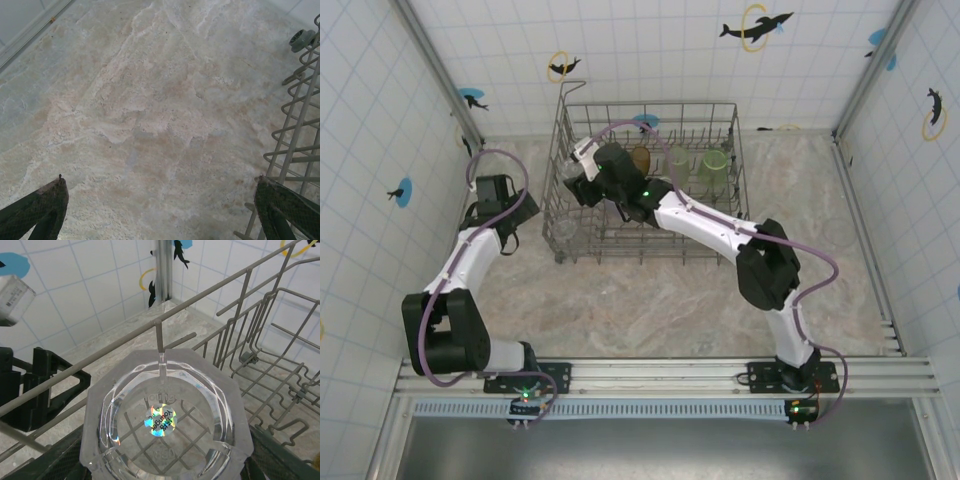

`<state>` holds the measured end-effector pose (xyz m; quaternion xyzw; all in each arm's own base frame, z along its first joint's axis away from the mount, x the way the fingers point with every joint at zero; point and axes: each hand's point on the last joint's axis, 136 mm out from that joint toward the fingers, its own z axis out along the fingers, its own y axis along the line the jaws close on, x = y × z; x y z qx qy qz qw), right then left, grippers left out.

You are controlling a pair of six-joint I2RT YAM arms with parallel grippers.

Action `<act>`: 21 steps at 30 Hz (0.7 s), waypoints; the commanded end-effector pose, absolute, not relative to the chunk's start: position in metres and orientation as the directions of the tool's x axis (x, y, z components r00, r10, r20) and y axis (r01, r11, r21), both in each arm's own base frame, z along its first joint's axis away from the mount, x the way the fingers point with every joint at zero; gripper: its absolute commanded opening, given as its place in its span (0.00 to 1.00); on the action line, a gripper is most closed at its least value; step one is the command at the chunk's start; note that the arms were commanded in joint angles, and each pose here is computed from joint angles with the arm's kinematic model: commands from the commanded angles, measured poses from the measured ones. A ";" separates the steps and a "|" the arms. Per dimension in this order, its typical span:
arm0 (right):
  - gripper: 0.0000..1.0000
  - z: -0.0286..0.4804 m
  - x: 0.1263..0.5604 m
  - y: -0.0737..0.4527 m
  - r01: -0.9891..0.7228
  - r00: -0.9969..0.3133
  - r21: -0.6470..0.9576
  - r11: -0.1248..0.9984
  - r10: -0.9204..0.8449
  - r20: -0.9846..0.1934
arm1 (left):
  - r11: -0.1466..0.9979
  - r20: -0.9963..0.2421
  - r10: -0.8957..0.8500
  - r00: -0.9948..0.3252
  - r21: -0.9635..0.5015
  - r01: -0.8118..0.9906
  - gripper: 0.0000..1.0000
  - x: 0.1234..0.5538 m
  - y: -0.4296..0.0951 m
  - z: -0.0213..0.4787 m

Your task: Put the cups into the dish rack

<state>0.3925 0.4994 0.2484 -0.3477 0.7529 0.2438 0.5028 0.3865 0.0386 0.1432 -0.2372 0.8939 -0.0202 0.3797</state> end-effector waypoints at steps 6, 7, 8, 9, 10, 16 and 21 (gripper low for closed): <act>0.52 0.256 0.398 0.519 -0.774 -0.230 0.016 0.633 -0.258 -0.938 | 0.887 -0.674 -0.452 -0.585 -0.267 -0.377 0.98 0.389 0.031 0.152; 0.52 0.255 0.400 0.519 -0.769 -0.236 0.018 0.638 -0.259 -0.937 | 0.887 -0.673 -0.452 -0.586 -0.269 -0.375 0.98 0.389 0.031 0.152; 0.52 0.252 0.400 0.519 -0.766 -0.242 0.018 0.642 -0.263 -0.934 | 0.887 -0.674 -0.451 -0.585 -0.267 -0.376 0.98 0.389 0.031 0.152; 0.52 0.250 0.402 0.519 -0.762 -0.246 0.015 0.647 -0.267 -0.932 | 0.888 -0.676 -0.449 -0.584 -0.264 -0.378 0.98 0.389 0.032 0.152; 0.52 0.247 0.403 0.518 -0.757 -0.250 0.012 0.653 -0.273 -0.929 | 0.887 -0.677 -0.450 -0.582 -0.261 -0.382 0.98 0.389 0.033 0.153; 0.52 0.237 0.405 0.516 -0.744 -0.264 0.003 0.668 -0.290 -0.920 | 0.885 -0.665 -0.459 -0.589 -0.283 -0.371 0.98 0.389 0.028 0.151; 0.52 0.228 0.406 0.518 -0.743 -0.280 0.012 0.669 -0.294 -0.914 | 0.885 -0.659 -0.460 -0.595 -0.289 -0.364 0.98 0.390 0.026 0.151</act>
